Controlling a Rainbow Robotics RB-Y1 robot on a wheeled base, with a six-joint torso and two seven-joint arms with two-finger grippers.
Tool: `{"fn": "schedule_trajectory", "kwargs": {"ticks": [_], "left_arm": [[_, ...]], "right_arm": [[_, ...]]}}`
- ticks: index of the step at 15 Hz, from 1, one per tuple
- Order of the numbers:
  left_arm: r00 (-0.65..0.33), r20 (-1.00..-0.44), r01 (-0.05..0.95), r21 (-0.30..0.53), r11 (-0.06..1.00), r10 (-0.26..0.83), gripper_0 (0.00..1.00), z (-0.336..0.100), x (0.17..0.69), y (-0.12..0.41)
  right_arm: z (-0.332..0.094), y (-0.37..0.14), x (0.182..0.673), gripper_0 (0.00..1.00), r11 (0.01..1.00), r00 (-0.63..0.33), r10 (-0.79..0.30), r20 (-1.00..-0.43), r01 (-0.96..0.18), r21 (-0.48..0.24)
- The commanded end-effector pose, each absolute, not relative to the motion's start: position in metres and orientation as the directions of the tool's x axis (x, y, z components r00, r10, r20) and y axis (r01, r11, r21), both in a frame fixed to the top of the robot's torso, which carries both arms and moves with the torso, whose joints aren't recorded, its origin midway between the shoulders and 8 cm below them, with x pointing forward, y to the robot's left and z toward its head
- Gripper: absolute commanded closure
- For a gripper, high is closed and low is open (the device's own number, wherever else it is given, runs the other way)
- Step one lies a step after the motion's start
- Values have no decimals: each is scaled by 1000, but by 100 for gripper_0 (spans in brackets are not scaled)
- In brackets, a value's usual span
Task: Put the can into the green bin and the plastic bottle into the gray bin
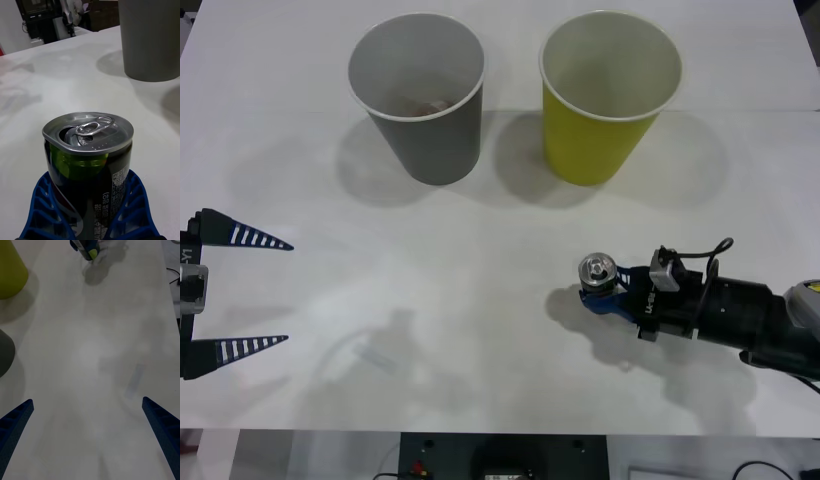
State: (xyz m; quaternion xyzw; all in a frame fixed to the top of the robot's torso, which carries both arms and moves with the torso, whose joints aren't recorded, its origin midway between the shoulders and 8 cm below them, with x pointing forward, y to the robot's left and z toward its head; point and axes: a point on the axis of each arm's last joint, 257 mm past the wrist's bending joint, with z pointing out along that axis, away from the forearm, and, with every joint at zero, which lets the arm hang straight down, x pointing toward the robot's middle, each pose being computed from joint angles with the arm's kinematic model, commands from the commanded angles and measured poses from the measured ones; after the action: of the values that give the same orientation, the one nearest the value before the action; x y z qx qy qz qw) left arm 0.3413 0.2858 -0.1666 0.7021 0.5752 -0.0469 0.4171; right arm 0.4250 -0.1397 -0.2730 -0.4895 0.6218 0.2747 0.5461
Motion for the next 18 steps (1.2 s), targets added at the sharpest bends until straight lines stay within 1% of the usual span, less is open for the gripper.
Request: {"fn": "schedule_trajectory", "kwargs": {"ticks": [1,2,4,6,9,11,12,15,18], "left_arm": [[334,-546,847,532,10,769,0,-167,341,286],[334,-546,847,532,10,769,0,-167,341,286],[334,-546,847,532,10,769,0,-167,341,286],[334,-546,847,532,10,769,0,-167,341,286],[334,-546,847,532,10,769,0,-167,341,286],[334,-546,847,532,10,769,0,-167,341,286],[334,-546,847,532,10,769,0,-167,341,286],[334,-546,847,532,10,769,0,-167,341,286],[334,-546,847,532,10,769,0,-167,341,286]], "right_arm": [[-260,-152,419,100,394,-8,-367,-930,-907,-148],[-254,-155,417,100,423,-69,-377,-924,-900,-105],[-242,-156,415,100,468,-153,-385,-910,-883,-49],[-226,-159,414,100,544,-259,-373,-891,-839,16],[-198,-164,413,100,641,-384,-328,-863,-762,96],[-180,-176,410,100,684,-440,-309,-843,-719,125],[-167,-184,409,100,704,-475,-289,-832,-693,151],[-141,-200,408,100,743,-526,-269,-806,-647,174],[-116,-220,414,100,748,-520,-313,-795,-651,132]]}}
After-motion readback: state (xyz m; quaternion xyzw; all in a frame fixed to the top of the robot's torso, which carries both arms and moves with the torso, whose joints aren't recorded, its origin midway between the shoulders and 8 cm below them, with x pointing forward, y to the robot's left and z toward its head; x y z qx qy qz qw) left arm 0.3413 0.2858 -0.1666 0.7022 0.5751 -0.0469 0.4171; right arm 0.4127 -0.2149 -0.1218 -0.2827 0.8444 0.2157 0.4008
